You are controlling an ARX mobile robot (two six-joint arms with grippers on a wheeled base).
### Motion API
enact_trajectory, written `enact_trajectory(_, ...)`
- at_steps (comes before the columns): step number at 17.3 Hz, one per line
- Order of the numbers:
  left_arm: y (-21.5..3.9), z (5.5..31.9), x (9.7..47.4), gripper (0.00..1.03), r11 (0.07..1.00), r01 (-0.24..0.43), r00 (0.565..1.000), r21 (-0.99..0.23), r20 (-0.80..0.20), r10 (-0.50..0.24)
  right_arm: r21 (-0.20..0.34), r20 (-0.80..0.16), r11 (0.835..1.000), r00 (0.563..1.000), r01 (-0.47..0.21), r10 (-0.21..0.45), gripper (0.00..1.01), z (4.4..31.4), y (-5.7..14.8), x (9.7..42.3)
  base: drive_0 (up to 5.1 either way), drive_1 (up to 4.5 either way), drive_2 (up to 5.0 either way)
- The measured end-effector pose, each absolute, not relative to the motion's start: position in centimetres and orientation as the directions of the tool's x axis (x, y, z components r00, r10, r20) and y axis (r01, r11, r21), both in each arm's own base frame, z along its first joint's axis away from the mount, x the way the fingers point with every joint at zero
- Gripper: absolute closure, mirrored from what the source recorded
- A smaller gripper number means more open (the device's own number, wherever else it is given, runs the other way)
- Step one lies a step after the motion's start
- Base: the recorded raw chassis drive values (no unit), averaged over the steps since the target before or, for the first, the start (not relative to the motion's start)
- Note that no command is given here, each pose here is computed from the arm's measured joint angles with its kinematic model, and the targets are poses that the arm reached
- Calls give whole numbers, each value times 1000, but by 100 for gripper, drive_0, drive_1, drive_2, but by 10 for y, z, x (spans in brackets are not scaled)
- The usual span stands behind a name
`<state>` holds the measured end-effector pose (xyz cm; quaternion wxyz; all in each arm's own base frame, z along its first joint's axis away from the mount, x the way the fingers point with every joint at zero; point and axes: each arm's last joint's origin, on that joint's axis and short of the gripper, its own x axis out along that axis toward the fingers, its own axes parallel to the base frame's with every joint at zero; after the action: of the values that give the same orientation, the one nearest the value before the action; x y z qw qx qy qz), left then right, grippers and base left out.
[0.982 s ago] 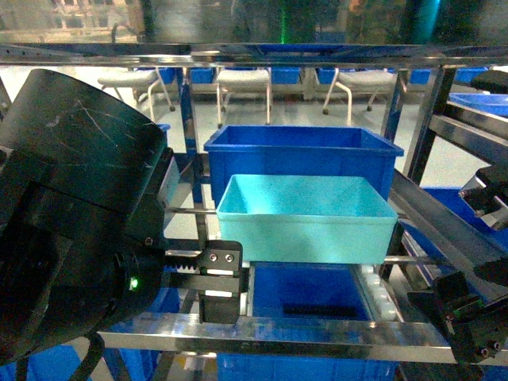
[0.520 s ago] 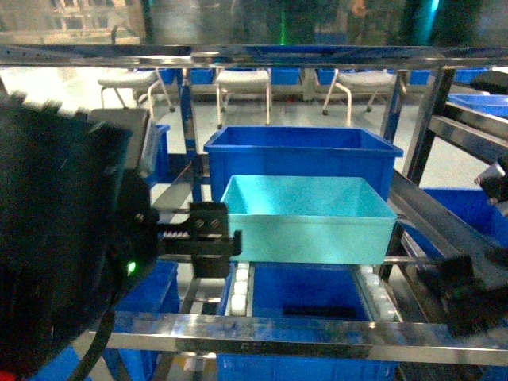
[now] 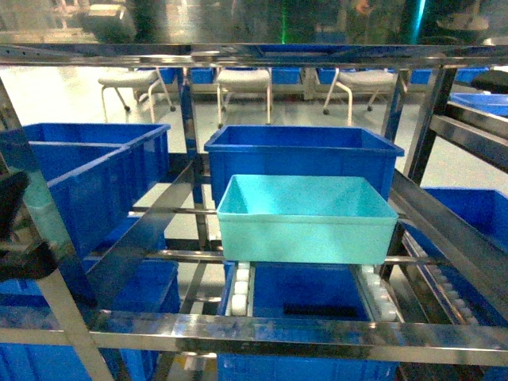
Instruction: Organize blue bins on left shelf correctly
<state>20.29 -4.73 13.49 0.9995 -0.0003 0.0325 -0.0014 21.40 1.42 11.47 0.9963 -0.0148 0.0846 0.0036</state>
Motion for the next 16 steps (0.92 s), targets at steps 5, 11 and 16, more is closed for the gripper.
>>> enact_trajectory(5,-21,147,168,101,1000,0,999,-11,-42,-1,-15,-38,1000,999,3,-3,99,142,0,176,0,0,0)
enact_trajectory(11,1,165,140,101,1000,-17,1000,-15,-7,17,-14,-2,1000,1000,2,-2,99,164,0,144,0,0,0)
enact_trajectory(16,0,170,126,101,1000,0,1000,-15,13,0,-15,12,1000,1000,1,-1,99,170,0,129,0,0,0)
